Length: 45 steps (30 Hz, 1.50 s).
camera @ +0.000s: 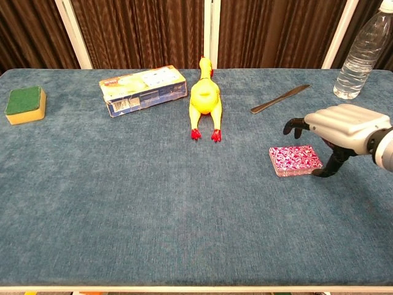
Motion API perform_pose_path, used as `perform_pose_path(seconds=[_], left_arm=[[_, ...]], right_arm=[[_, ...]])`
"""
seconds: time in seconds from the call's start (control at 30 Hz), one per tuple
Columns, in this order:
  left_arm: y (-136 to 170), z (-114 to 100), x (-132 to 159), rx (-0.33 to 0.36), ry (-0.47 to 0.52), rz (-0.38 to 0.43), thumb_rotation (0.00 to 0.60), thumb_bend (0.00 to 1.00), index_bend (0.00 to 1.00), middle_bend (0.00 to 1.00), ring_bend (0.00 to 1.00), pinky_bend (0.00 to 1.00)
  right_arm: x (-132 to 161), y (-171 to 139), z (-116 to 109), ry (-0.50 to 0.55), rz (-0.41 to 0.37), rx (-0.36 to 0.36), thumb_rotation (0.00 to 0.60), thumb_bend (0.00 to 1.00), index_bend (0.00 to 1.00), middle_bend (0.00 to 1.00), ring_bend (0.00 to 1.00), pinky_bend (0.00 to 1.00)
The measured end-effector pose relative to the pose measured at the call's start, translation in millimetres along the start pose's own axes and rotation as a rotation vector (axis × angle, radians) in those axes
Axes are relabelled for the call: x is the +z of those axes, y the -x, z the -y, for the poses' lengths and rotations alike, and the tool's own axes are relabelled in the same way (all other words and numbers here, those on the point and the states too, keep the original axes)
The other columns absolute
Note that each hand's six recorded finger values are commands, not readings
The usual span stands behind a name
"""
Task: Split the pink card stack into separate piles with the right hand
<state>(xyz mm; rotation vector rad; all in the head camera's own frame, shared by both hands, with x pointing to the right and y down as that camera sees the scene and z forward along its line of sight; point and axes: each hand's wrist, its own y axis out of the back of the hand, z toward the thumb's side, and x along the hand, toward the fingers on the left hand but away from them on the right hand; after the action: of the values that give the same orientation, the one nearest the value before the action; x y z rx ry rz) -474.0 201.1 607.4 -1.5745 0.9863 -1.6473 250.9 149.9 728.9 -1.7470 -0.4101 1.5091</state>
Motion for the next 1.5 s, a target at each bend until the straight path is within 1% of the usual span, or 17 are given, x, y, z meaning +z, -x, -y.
perform_pose_path(seconds=[0.13, 0.43, 0.77, 0.93, 1.1, 1.5], left_arm=[[0, 0, -2, 0.001, 0.001, -0.005, 0.6, 0.03, 0.15, 0.15, 0.08, 0.2], [1, 1, -7, 0.006, 0.014, -0.016, 0.6, 0.03, 0.15, 0.15, 0.08, 0.2], [-1, -1, -10, 0.029, 0.024, -0.01, 0.6, 0.03, 0.15, 0.15, 0.08, 0.2], [0, 0, -10, 0.024, 0.027, -0.008, 0.6, 0.03, 0.15, 0.15, 0.08, 0.2], [-1, 1, -11, 0.034, 0.031, 0.003, 0.6, 0.03, 0.15, 0.15, 0.08, 0.2], [-1, 4, -15, 0.025, 0.04, -0.006, 0.6, 0.03, 0.15, 0.15, 0.08, 0.2]], right_arm=[[8, 3, 3, -0.008, -0.01, -0.002, 0.6, 0.15, 0.25, 0.27, 0.77, 0.98], [15, 7, 5, -0.019, -0.004, -0.007, 0.6, 0.15, 0.27, 0.27, 0.77, 0.98], [17, 10, 6, -0.028, 0.004, -0.004, 0.6, 0.16, 0.29, 0.3, 0.77, 0.98], [17, 10, 6, -0.027, 0.009, -0.005, 0.6, 0.18, 0.31, 0.32, 0.77, 0.98], [18, 11, 6, -0.028, 0.013, -0.007, 0.6, 0.19, 0.33, 0.33, 0.77, 0.98], [18, 12, 7, -0.02, 0.022, -0.009, 0.6, 0.22, 0.36, 0.36, 0.78, 0.98]])
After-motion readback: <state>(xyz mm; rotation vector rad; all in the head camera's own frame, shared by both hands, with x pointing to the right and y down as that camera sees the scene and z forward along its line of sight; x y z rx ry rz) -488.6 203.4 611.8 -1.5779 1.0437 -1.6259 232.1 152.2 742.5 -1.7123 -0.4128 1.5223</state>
